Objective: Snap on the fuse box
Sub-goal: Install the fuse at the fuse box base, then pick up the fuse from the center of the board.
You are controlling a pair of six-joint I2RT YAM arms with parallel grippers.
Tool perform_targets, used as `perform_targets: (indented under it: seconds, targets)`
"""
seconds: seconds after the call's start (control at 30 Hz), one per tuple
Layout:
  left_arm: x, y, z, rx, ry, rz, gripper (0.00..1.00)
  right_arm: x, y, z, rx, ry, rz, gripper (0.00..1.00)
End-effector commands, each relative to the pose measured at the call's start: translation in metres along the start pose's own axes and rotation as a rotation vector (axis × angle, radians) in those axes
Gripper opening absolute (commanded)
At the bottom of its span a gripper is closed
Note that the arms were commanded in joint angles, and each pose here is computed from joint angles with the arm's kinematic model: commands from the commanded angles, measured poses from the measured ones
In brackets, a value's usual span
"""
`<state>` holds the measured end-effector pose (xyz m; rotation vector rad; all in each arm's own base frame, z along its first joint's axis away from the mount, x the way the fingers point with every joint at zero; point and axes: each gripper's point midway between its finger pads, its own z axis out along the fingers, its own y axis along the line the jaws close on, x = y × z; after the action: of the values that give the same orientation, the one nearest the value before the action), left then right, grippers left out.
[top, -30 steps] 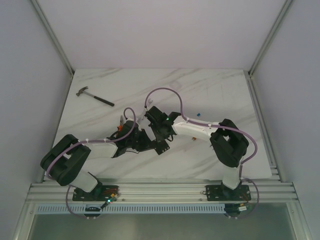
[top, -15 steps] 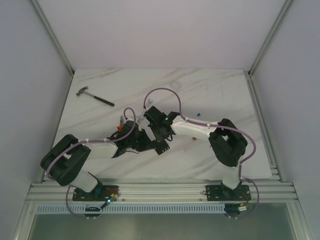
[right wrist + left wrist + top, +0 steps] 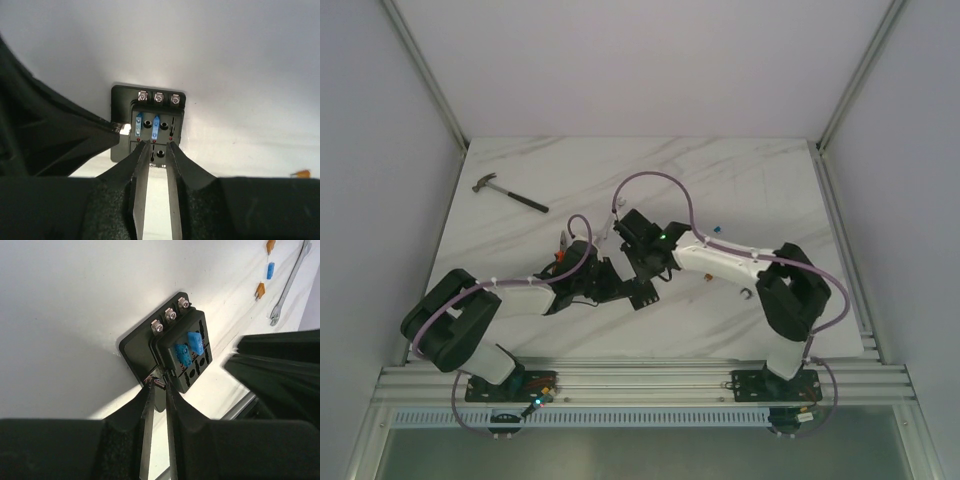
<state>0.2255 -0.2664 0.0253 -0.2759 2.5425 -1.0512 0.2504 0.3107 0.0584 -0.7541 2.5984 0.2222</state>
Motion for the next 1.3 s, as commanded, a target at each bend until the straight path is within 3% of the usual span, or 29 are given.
perform_targets:
  seconds: [0.0,0.13,0.4,0.67,0.97,1.03,1.27]
  targets:
    - [-0.002,0.001,-0.003,-0.029,-0.001,0.025,0.25,-0.019,-0.011,-0.039,0.011,-0.100,0.025,0.31]
    - [-0.005,-0.004,-0.004,-0.019,-0.006,0.031,0.31,-0.015,-0.038,-0.047,0.057,-0.118,0.081,0.42]
    - [-0.013,-0.009,-0.013,-0.018,-0.050,0.049,0.51,0.005,-0.146,-0.041,0.239,-0.114,0.268,0.55]
    - [-0.029,-0.013,-0.027,-0.008,-0.126,0.074,0.73,-0.012,-0.223,-0.022,0.246,-0.139,0.232,0.61]
    - [-0.038,-0.003,-0.037,-0.034,-0.169,0.071,0.89,-0.044,-0.261,0.011,0.141,-0.183,0.206,0.66]
    - [-0.039,-0.001,-0.038,-0.042,-0.174,0.073,0.97,-0.048,-0.263,0.017,0.135,-0.174,0.188,0.66]
    - [-0.039,0.003,-0.040,-0.050,-0.178,0.068,0.99,-0.045,-0.267,0.044,0.112,-0.118,0.175,0.66]
